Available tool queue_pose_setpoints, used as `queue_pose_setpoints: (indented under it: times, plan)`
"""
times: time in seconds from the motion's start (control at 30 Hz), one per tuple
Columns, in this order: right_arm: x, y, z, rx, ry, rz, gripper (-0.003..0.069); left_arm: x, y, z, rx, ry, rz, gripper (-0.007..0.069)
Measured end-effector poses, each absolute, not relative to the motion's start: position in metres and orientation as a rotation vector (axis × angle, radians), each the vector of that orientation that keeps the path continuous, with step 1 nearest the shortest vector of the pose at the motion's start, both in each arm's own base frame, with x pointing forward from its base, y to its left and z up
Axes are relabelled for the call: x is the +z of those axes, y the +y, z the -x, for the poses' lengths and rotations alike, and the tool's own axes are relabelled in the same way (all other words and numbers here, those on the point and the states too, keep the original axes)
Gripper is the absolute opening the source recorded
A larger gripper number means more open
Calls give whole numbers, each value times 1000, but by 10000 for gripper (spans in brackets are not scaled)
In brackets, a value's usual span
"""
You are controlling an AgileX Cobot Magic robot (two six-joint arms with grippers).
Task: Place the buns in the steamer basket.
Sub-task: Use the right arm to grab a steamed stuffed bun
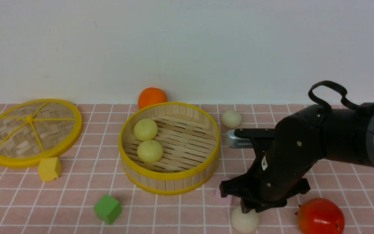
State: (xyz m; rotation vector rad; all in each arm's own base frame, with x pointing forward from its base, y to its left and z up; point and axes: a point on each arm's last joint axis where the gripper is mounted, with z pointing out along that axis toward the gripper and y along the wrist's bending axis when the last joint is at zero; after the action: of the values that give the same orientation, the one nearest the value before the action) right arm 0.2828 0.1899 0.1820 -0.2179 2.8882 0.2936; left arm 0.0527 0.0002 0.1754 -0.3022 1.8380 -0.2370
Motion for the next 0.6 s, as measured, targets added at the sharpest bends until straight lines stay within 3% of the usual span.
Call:
queue_pose_setpoints:
  times: [0.2,0.33,0.37,0.43,0.6]
  plan:
    - [170,192,-286,274,2911,218,239,175,0,-53,-237,1838,302,73]
    - [168,191,-286,261,2914,227,163,175,0,-53,-237,1838,302,77]
    - [168,191,-286,256,2923,229,98,175,0,-53,-237,1838,302,78]
    - [169,190,-285,251,2931,235,41,175,0,-53,-237,1838,302,78]
    - [193,193,-283,299,2923,294,17,175,0,-53,-237,1838,302,85]
